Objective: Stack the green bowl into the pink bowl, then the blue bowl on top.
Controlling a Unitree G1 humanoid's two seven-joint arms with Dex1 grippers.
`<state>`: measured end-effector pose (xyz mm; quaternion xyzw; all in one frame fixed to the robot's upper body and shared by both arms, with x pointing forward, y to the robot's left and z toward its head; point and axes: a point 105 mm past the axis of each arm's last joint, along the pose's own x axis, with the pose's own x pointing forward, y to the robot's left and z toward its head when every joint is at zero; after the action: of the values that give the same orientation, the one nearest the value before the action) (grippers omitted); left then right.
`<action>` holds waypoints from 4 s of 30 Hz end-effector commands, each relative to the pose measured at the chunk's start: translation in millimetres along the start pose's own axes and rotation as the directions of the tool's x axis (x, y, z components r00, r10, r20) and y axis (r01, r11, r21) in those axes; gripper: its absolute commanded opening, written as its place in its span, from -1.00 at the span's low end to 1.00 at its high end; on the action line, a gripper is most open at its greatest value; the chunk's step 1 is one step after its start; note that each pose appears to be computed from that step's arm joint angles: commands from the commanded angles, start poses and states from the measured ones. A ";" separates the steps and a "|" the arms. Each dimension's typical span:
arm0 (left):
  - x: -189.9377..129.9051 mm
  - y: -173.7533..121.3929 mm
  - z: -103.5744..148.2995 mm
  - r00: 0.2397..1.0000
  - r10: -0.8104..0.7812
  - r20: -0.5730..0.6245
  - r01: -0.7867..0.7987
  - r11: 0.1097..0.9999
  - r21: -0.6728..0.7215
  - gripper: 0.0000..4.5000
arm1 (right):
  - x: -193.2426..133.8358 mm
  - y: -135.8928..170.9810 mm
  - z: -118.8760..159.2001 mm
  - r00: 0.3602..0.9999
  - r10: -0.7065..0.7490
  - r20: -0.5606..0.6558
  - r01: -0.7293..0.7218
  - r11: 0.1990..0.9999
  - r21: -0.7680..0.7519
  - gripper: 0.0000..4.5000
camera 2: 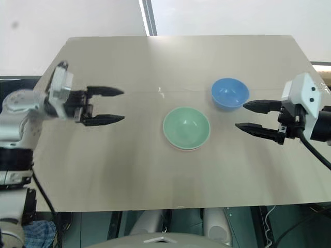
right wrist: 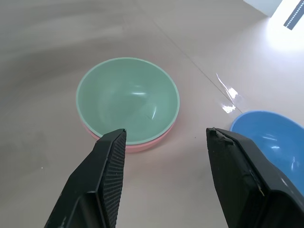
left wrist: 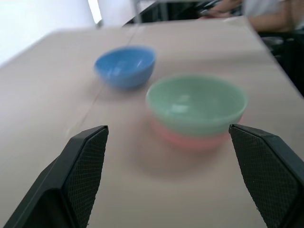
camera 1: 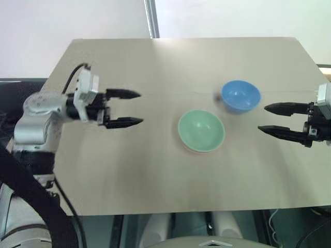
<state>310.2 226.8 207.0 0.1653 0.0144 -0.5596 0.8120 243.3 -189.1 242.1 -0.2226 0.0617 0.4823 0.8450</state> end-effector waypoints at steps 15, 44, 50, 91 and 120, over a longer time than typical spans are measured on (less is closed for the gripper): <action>-40.9 5.1 4.0 0.983 0.163 -0.080 -0.155 0.983 0.095 0.91 | 57.6 -71.4 -63.5 0.913 -0.137 -0.383 0.066 0.979 -0.192 0.32; -29.3 0.1 9.7 0.991 0.114 -0.072 -0.106 0.989 0.104 0.91 | 115.7 -100.2 -39.9 0.881 -0.169 -0.443 -0.043 0.902 -0.429 0.32; -25.9 0.0 9.8 0.992 0.104 -0.068 -0.097 0.990 0.102 0.91 | 129.7 -118.9 -65.0 0.821 -0.249 -0.514 -0.013 0.892 -0.452 0.32; -15.6 1.2 6.1 0.995 0.062 -0.079 -0.055 0.995 0.086 0.93 | 103.4 51.9 -8.3 0.900 0.252 -0.357 -0.397 0.813 -0.427 -0.99; -20.6 -2.7 3.6 0.993 0.096 -0.075 -0.094 0.995 0.041 0.93 | 27.4 3.0 10.0 0.993 0.104 -0.051 -0.105 0.994 -0.030 0.58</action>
<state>302.5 243.2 198.0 0.1902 0.0508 -0.5201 0.8311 261.5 -150.6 230.7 -0.2489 0.1025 0.5284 0.8052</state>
